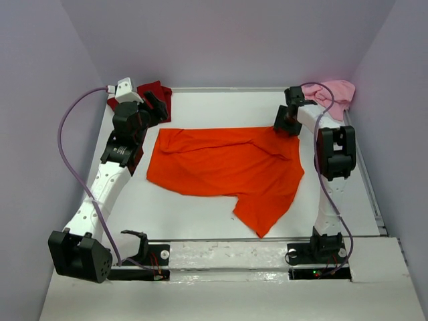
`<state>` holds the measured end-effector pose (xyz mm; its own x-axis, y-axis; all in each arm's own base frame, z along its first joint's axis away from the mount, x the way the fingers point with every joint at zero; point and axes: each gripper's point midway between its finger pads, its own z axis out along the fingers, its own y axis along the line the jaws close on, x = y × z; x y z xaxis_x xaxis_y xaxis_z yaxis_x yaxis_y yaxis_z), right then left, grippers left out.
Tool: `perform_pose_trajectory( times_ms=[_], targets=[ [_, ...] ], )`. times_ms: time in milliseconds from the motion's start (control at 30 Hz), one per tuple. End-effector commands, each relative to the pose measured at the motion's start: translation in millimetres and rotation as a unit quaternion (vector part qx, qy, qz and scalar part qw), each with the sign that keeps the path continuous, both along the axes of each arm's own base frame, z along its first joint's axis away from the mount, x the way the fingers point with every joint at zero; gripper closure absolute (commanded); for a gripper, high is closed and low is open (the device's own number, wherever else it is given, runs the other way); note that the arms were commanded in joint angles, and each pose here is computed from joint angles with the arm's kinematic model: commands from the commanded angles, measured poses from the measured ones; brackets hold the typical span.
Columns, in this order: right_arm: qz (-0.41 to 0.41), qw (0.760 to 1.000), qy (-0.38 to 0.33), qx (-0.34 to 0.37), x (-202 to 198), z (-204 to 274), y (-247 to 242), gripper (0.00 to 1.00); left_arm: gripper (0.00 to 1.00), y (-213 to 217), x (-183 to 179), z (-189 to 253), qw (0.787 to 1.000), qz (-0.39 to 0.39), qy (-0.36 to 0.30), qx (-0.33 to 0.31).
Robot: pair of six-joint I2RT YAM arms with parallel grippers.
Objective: Fold and stack the t-shirts
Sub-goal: Fold the tshirt
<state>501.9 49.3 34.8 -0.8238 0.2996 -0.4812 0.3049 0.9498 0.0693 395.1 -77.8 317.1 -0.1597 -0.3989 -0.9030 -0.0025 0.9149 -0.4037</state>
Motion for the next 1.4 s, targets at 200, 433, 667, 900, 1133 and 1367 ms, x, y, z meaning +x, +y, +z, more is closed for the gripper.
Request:
perform_pose_trajectory(
  times_ms=[200, 433, 667, 900, 1133, 1367],
  targets=[
    [0.012, 1.000, -0.024, 0.012, 50.9, 4.9, 1.7, 0.33, 0.25, -4.8, -2.9, 18.6, 0.999, -0.013, -0.033, -0.006],
    [0.032, 0.997, -0.070, 0.008, 92.9, 30.7, 5.3, 0.33, 0.25, -6.0, 2.2, 9.2, 1.000, -0.013, -0.020, -0.004],
    [0.053, 0.986, -0.155, 0.028, 97.1, 120.1, 13.7, 0.33, 0.25, -5.1, 5.0, 1.0, 1.000, -0.010, -0.017, 0.000],
    [0.076, 0.965, -0.242, 0.074, 20.2, 229.6, 27.7, 0.33, 0.25, -28.8, -16.3, 4.8, 0.999, -0.007, -0.030, 0.028],
    [0.127, 0.968, -0.184, 0.118, -91.8, 188.2, 75.9, 0.35, 0.26, -49.1, -43.2, -60.0, 0.996, -0.050, 0.065, -0.025],
    [0.183, 0.967, -0.126, 0.126, -181.5, 126.2, 123.4, 0.36, 0.28, -52.6, -74.1, -136.4, 0.983, -0.047, 0.157, -0.079]
  ],
)
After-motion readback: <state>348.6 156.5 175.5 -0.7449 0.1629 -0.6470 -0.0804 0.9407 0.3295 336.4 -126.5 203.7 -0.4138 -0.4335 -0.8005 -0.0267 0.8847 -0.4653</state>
